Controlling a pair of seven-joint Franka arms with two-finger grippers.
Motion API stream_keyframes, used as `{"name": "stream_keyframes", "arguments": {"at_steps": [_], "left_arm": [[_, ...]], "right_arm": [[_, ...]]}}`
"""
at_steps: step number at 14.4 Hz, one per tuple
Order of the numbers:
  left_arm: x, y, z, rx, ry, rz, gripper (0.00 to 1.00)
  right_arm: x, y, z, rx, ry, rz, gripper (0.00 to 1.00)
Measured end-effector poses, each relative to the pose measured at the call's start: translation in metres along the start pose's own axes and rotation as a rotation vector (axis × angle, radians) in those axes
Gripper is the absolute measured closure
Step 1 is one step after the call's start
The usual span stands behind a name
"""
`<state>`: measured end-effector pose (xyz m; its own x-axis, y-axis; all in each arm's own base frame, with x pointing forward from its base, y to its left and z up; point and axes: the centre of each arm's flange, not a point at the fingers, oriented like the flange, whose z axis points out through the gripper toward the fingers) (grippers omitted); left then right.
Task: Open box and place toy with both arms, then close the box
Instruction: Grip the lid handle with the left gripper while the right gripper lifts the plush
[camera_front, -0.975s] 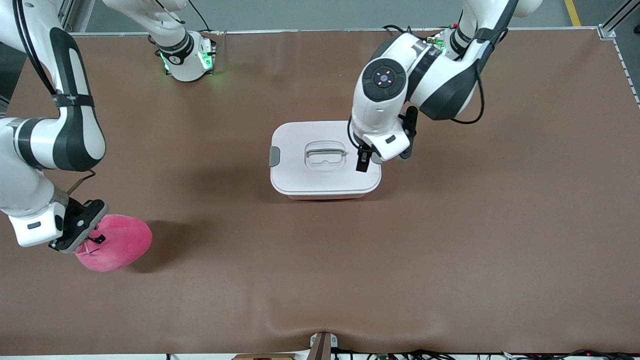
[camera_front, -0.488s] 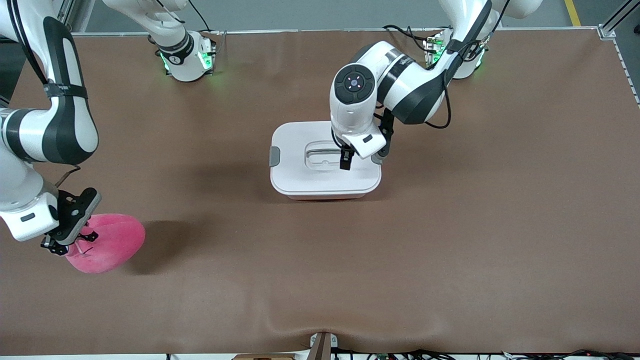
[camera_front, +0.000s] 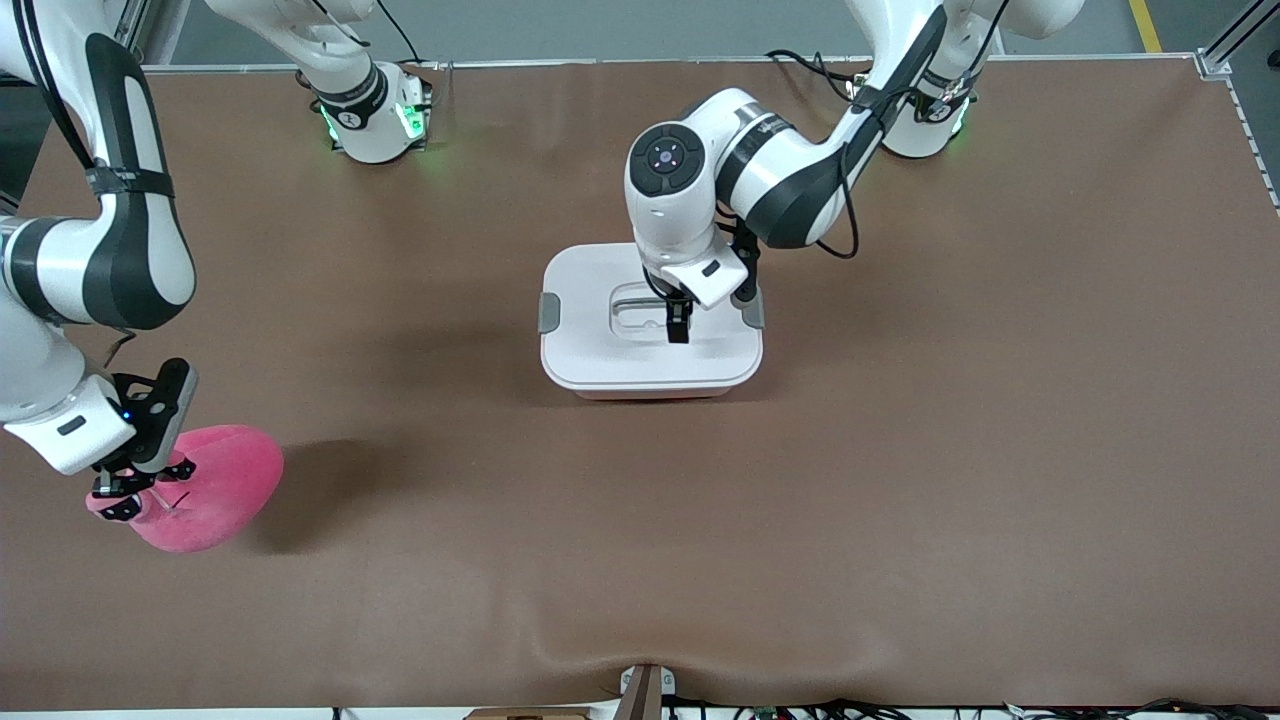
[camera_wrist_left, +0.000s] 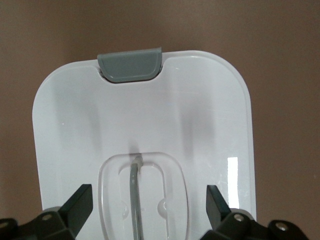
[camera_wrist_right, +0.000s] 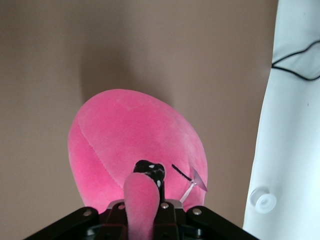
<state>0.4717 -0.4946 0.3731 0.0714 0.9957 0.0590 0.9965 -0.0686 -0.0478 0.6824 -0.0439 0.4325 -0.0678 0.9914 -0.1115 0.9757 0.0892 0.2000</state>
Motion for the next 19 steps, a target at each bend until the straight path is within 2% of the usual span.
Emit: {"name": "stream_keyframes", "arguments": {"at_steps": [4,9,12,15,17,19], "left_arm": [[-0.007,0.0,0.006,-0.012,-0.014,-0.02,0.0],[-0.043,-0.024,0.026,-0.021,-0.029,-0.051,0.0],[-0.044,-0.025,0.032,-0.016,-0.024,-0.055,0.0],[-0.042,-0.024,0.036,-0.011,-0.018,-0.057,0.0],[-0.04,-0.023,0.036,-0.01,-0.017,-0.06,0.03],[-0.038,-0.021,0.035,-0.011,-0.017,-0.064,0.2]], "right_arm": [[0.005,0.001,-0.001,-0.005,0.003,-0.119,0.87],[0.014,0.003,-0.002,-0.008,0.007,-0.292,0.87],[0.022,0.004,-0.003,-0.01,0.009,-0.411,0.87],[0.028,0.004,-0.001,-0.006,0.012,-0.468,0.87],[0.032,0.003,0.0,0.004,0.021,-0.505,0.87],[0.041,0.0,0.003,0.035,0.038,-0.53,0.87]]}}
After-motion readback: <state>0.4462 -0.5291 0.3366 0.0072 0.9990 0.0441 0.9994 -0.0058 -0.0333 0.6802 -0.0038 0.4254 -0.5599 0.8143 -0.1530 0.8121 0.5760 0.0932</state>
